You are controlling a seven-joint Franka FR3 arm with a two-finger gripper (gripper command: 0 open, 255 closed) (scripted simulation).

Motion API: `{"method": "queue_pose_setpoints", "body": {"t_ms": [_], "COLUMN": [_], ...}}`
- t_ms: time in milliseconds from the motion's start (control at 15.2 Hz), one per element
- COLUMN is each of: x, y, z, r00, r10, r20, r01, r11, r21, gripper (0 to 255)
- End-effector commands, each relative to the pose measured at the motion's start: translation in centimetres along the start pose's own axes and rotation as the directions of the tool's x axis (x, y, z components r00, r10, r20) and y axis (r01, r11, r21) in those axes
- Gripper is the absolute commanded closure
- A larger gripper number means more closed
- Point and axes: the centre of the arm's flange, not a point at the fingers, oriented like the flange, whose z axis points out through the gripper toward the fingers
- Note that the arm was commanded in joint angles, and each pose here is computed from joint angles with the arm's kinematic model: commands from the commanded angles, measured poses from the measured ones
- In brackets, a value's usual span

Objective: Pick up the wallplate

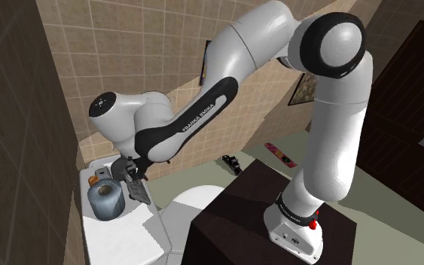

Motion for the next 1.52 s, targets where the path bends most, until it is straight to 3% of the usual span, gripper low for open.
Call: {"method": "queue_pose_setpoints", "body": {"t_ms": [0,594,1254,1320,1452], "x": [0.7,4.0,3.9,4.3,4.0], "y": [-2.7,-13.2,-15.0,-15.1,-15.0], "z": [1.3,8.2,11.9,11.6,11.6], "r00": [1.000,0.999,0.999,0.999,0.999], "r10": [0.007,0.031,0.031,0.031,0.031], "r20": [-0.006,-0.025,-0.025,-0.025,-0.024], "r01": [-0.007,-0.034,-0.034,-0.034,-0.034], "r11": [1.000,0.992,0.992,0.992,0.992], "r21": [-0.024,-0.119,-0.120,-0.120,-0.120], "gripper": [0,0,0,255,255]}}
